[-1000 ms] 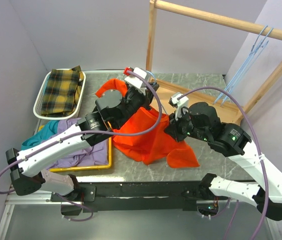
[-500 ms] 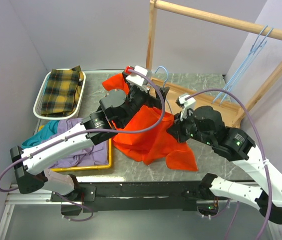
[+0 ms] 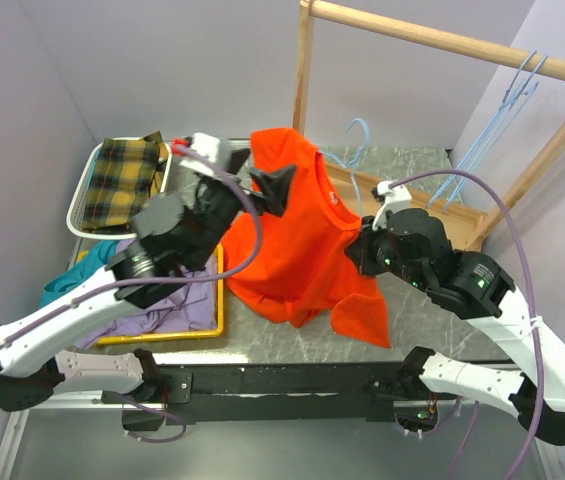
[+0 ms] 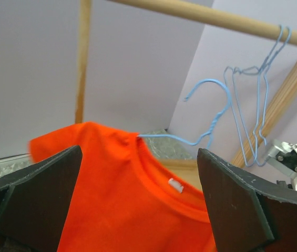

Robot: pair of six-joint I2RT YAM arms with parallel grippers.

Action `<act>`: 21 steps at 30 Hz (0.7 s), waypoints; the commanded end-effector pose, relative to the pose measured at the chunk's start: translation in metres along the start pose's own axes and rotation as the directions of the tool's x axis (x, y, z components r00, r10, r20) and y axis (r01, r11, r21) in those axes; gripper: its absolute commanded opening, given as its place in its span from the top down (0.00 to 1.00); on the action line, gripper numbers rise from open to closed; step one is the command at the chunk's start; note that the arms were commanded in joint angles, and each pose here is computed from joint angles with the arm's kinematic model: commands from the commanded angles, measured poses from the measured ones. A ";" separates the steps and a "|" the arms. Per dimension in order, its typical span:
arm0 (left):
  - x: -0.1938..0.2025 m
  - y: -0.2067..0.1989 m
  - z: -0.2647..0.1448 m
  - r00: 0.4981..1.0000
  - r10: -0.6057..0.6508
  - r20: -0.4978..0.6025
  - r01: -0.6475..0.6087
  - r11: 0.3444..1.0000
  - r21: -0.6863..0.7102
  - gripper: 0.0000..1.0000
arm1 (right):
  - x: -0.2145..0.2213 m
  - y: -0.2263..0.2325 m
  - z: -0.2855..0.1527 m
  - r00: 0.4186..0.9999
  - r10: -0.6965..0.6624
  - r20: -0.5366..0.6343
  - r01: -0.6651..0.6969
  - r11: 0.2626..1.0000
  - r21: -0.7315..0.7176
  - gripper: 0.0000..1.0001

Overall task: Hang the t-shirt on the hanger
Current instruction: Place the hanger at the clothesline.

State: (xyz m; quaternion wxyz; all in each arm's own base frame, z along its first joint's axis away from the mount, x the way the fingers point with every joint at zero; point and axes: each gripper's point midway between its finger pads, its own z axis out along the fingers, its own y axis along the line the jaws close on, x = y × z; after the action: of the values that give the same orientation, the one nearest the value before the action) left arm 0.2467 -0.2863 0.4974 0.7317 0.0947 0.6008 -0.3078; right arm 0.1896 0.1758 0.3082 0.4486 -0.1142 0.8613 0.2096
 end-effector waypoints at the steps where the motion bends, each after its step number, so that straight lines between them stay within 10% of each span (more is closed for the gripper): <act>1: -0.025 0.018 -0.015 0.995 -0.069 0.073 0.075 0.995 -0.070 0.04 | -0.044 -0.019 -0.025 0.978 0.114 0.173 -0.135 0.984 0.115 1.00; 21: -0.025 0.036 -0.036 0.986 -0.156 0.067 0.163 0.978 -0.127 0.04 | -0.138 -0.046 -0.031 0.951 0.166 0.260 -0.243 0.922 0.301 1.00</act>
State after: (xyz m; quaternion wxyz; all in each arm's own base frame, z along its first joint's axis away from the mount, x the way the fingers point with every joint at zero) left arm 0.2401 -0.2407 0.4986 0.7321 0.0130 0.6063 -0.3103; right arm 0.2450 0.1184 0.4043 0.5203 0.0793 0.8432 0.1097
